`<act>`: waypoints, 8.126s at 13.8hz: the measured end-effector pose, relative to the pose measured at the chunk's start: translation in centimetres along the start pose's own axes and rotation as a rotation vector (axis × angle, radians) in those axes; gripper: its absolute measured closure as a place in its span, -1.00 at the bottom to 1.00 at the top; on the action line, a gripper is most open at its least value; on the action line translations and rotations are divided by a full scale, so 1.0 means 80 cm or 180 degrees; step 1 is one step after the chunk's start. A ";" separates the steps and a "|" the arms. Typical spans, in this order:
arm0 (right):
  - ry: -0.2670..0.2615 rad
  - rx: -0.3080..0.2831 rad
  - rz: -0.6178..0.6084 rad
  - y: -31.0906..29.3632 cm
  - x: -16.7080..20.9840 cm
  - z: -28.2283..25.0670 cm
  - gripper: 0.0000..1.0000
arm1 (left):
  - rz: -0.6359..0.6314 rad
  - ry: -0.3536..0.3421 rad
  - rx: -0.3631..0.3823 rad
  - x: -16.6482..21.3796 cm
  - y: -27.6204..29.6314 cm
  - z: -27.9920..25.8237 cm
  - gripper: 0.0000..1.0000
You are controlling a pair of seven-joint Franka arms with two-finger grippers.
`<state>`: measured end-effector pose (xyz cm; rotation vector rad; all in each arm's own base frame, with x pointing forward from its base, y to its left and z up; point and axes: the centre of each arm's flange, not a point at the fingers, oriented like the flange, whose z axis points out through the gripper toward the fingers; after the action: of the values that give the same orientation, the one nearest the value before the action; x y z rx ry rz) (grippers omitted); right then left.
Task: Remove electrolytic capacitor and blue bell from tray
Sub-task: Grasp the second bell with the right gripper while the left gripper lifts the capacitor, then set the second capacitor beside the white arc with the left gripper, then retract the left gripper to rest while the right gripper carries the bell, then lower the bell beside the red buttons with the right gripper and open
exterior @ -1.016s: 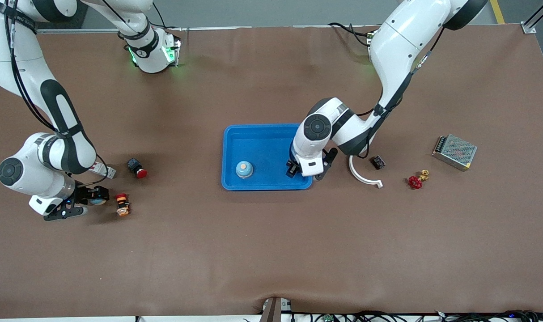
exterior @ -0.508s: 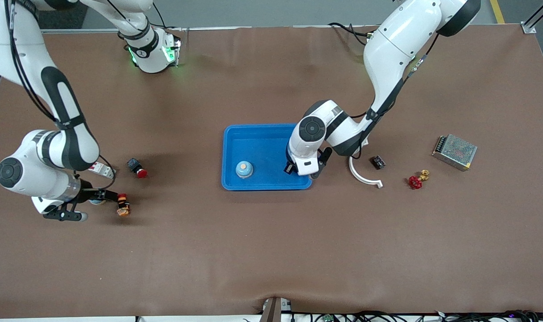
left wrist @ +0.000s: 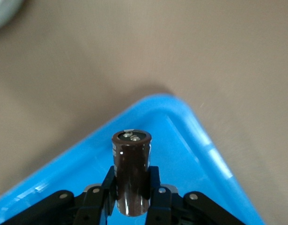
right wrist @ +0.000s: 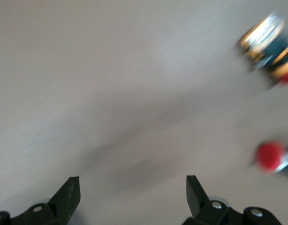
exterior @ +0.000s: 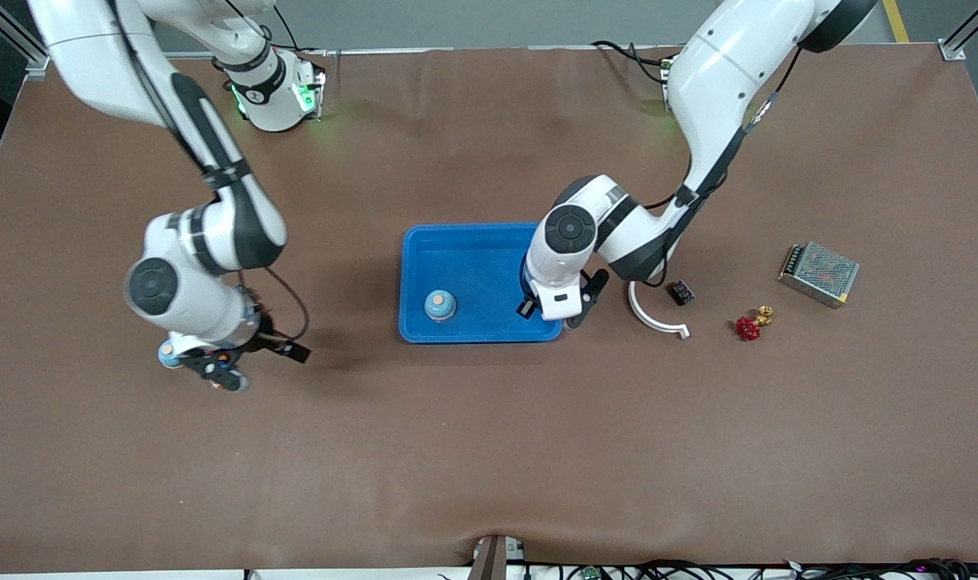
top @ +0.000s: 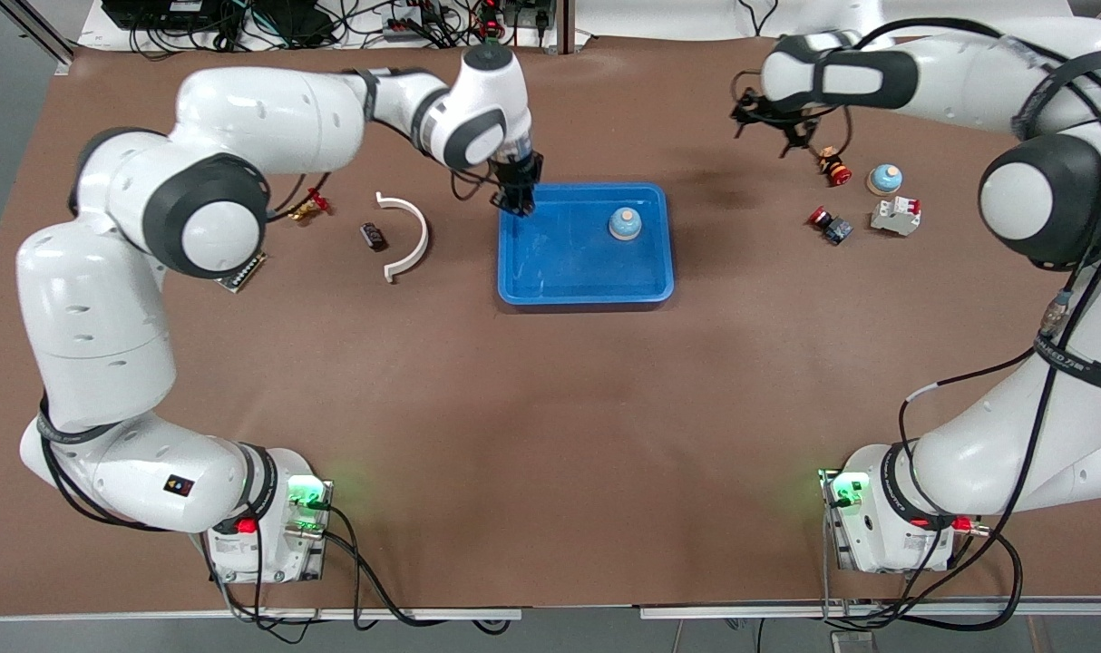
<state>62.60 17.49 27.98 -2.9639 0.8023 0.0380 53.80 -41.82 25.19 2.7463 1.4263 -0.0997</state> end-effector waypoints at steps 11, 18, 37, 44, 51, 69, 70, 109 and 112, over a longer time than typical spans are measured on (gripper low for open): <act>0.0026 0.0123 0.0483 -0.162 -0.229 0.037 -1.00 | 0.0347 0.0081 0.0113 0.257 -0.041 -0.047 0.38; 0.0024 -0.0048 0.0365 -0.160 -0.246 0.103 -1.00 | 0.0236 0.0022 -0.0001 0.332 -0.059 0.022 0.38; 0.0050 -0.0034 0.0396 -0.173 -0.250 0.124 -0.27 | 0.1343 0.0430 0.0035 0.372 -0.086 -0.183 -1.00; -0.0156 -0.1119 -0.0400 -0.185 -0.225 0.028 -0.27 | 0.2329 0.0654 0.0357 0.348 -0.161 -0.370 -1.00; -0.0323 -0.1449 -0.1903 -0.074 -0.093 -0.042 -0.27 | 0.2790 0.0578 0.0379 0.323 -0.198 -0.475 -1.00; -0.0141 -0.0737 -0.3020 0.295 -0.061 0.007 -0.27 | 0.3034 0.0531 0.0361 0.325 -0.230 -0.511 -1.00; -0.0139 -0.0718 -0.3061 0.311 -0.057 0.011 -0.27 | 0.3029 0.0528 0.0357 0.326 -0.231 -0.511 -1.00; -0.0348 -0.0432 -0.2887 0.363 -0.020 0.012 -1.00 | 0.3028 0.0515 0.0351 0.325 -0.230 -0.510 -1.00; -0.0387 -0.0442 -0.2882 0.323 0.022 -0.063 -1.00 | 0.3028 0.0513 0.0353 0.325 -0.230 -0.510 -1.00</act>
<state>51.10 -5.99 31.36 -3.1002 -0.6031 0.2207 55.11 -7.19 63.62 3.2367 0.0063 0.0843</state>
